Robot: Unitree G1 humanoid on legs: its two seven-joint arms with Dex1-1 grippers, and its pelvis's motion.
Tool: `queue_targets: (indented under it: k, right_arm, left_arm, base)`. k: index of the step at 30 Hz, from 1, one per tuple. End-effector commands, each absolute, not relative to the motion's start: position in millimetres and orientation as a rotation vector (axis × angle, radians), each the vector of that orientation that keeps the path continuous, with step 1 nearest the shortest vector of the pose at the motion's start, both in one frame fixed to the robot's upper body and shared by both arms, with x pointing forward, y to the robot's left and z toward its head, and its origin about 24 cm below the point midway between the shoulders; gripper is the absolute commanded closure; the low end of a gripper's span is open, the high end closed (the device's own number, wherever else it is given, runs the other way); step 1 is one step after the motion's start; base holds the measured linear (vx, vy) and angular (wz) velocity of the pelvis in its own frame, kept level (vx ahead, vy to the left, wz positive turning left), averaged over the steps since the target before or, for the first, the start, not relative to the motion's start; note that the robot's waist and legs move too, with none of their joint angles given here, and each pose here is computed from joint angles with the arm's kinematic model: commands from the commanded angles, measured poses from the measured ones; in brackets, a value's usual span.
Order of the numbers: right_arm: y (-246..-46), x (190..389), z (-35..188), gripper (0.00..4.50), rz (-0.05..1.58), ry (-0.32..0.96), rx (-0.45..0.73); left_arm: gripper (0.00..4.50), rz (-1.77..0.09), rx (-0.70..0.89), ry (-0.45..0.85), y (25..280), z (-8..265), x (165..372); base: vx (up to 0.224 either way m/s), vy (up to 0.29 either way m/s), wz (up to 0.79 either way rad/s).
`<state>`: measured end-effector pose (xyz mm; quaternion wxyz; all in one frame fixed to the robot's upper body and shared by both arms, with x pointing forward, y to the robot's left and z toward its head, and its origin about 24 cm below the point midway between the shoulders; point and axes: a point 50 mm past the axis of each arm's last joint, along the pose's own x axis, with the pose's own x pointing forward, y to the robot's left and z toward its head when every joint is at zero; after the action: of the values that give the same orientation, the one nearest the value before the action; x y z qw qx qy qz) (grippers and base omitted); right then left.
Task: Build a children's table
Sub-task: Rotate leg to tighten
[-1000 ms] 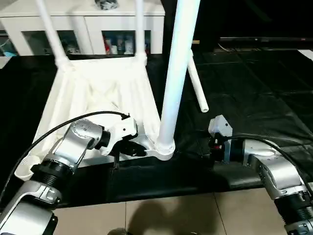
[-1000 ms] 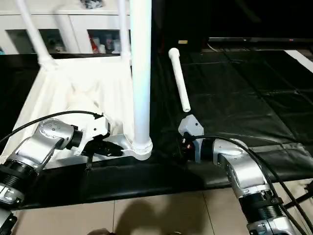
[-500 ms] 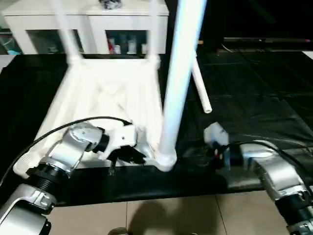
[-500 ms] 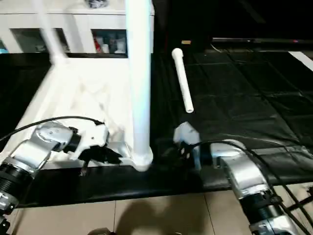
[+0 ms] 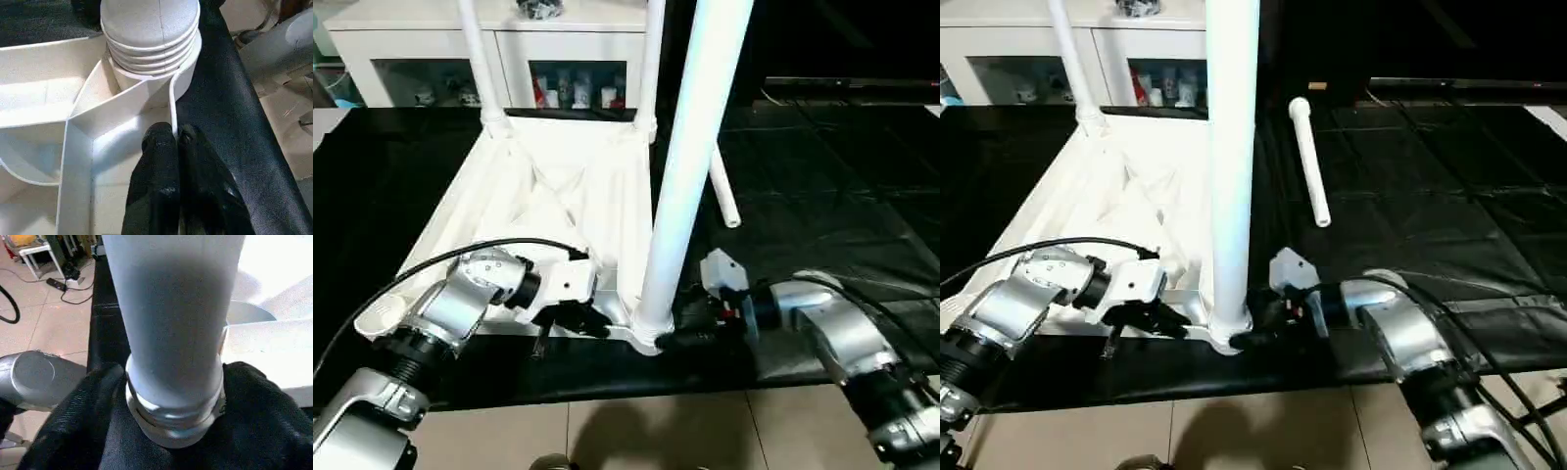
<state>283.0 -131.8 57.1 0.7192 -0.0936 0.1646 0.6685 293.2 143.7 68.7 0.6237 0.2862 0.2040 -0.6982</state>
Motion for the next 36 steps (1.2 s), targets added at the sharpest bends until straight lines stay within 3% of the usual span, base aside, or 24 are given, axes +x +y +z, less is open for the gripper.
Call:
queue_targets:
  k: [1, 6, 16, 19, 22, 24, 28, 36]
  right_arm:
    - [-129.7, 284.1, 58.8, 1.36, 1.501, 0.355, -0.232]
    - [-128.7, 283.3, 57.0, 1.72, 1.51, 0.357, -0.234]
    - [-128.4, 280.2, 54.0, 1.76, 1.507, 0.356, -0.225]
    - [-126.6, 281.1, 45.2, 1.76, 1.354, 0.356, -0.181]
    - [-126.0, 283.3, 42.3, 1.76, 1.294, 0.359, -0.169]
    - [-119.0, 295.7, 30.0, 1.76, 1.07, 0.373, -0.155]
    - [-96.5, 313.3, 23.7, 1.78, 0.844, 0.367, -0.097]
    - [-68.7, 336.4, 31.9, 1.78, 0.637, 0.341, -0.029]
  left_arm:
    - [4.5, -1.71, 0.694, 0.472, 131.3, 64.8, 284.6]
    - [4.5, -1.71, 0.692, 0.475, 130.6, 64.0, 284.6]
    - [4.5, -1.668, 0.665, 0.484, 131.1, 61.4, 286.3]
    - [4.5, -1.471, 0.574, 0.43, 122.0, 63.8, 304.7]
    - [4.5, -1.426, 0.541, 0.416, 117.9, 65.5, 309.4]
    - [4.5, -1.263, 0.453, 0.383, 100.9, 73.5, 326.3]
    - [4.5, -1.082, 0.399, 0.367, 83.3, 82.9, 342.3]
    - [4.5, -1.005, 0.377, 0.344, 68.5, 93.3, 346.8]
  base:
    - [0.0, 0.0, 0.0]
    - [0.0, 0.0, 0.0]
    - [0.0, 0.0, 0.0]
    - [0.0, 0.0, 0.0]
    - [0.0, 0.0, 0.0]
    - [0.0, 0.0, 0.0]
    - [-0.041, 0.01, -0.09]
    - [0.0, 0.0, 0.0]
